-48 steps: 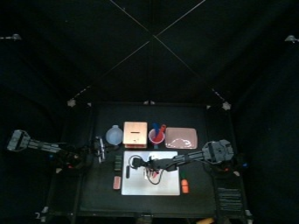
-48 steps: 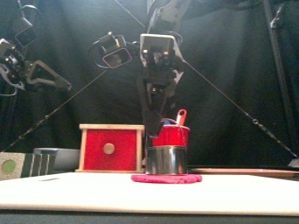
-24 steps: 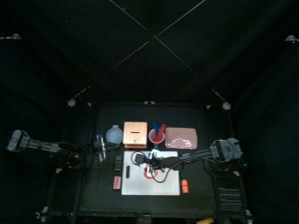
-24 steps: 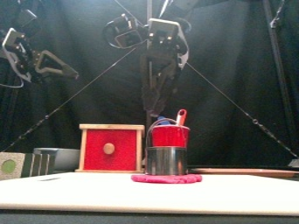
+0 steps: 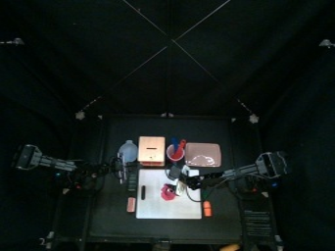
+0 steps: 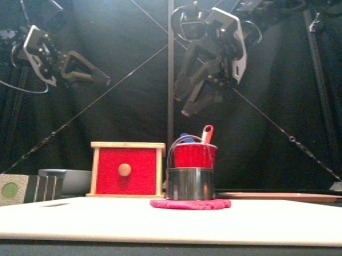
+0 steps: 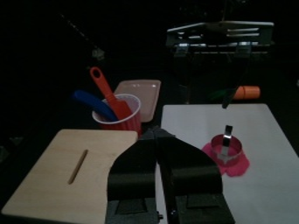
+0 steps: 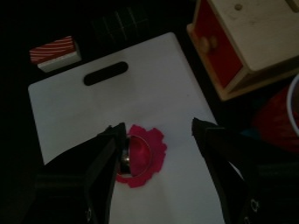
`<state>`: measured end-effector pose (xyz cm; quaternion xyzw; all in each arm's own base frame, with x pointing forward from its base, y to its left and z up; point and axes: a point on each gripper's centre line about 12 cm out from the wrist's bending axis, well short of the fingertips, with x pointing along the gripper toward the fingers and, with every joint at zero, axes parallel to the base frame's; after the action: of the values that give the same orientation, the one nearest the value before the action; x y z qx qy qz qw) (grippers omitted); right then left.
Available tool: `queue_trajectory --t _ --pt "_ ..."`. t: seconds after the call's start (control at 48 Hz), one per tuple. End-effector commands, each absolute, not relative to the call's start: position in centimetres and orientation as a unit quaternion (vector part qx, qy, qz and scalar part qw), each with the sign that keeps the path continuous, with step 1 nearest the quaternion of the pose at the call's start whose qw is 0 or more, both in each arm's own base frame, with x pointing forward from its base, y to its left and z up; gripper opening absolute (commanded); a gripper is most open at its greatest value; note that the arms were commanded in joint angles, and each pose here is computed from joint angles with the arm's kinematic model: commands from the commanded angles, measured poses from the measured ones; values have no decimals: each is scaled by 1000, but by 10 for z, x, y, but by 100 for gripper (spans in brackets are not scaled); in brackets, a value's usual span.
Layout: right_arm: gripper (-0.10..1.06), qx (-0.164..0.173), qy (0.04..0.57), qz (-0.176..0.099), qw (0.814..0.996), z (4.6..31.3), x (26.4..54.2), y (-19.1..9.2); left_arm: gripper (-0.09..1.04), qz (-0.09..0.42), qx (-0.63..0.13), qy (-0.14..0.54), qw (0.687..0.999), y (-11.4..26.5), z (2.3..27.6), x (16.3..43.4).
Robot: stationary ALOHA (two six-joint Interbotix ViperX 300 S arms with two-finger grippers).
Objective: Get the cutter from the drawer then cut the dough then place the extra dough in the bowl
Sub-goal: Cut the dough
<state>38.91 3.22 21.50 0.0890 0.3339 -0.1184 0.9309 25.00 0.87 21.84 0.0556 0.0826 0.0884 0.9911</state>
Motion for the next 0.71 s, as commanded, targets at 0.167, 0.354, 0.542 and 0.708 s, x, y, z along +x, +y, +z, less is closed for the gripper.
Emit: queue_trajectory --t 0.167,0.354,0.542,0.708 --pt "93 -29 266 -121 956 242 391 24 32 54 79 95 991 -3 219 294" --pt "93 -51 254 -128 957 251 394 23 30 40 104 76 991 -7 229 308" --pt "93 -5 247 -24 969 246 382 44 30 44 107 63 991 -7 234 309" --pt "93 120 259 58 957 221 369 50 30 46 103 59 992 -7 236 310"
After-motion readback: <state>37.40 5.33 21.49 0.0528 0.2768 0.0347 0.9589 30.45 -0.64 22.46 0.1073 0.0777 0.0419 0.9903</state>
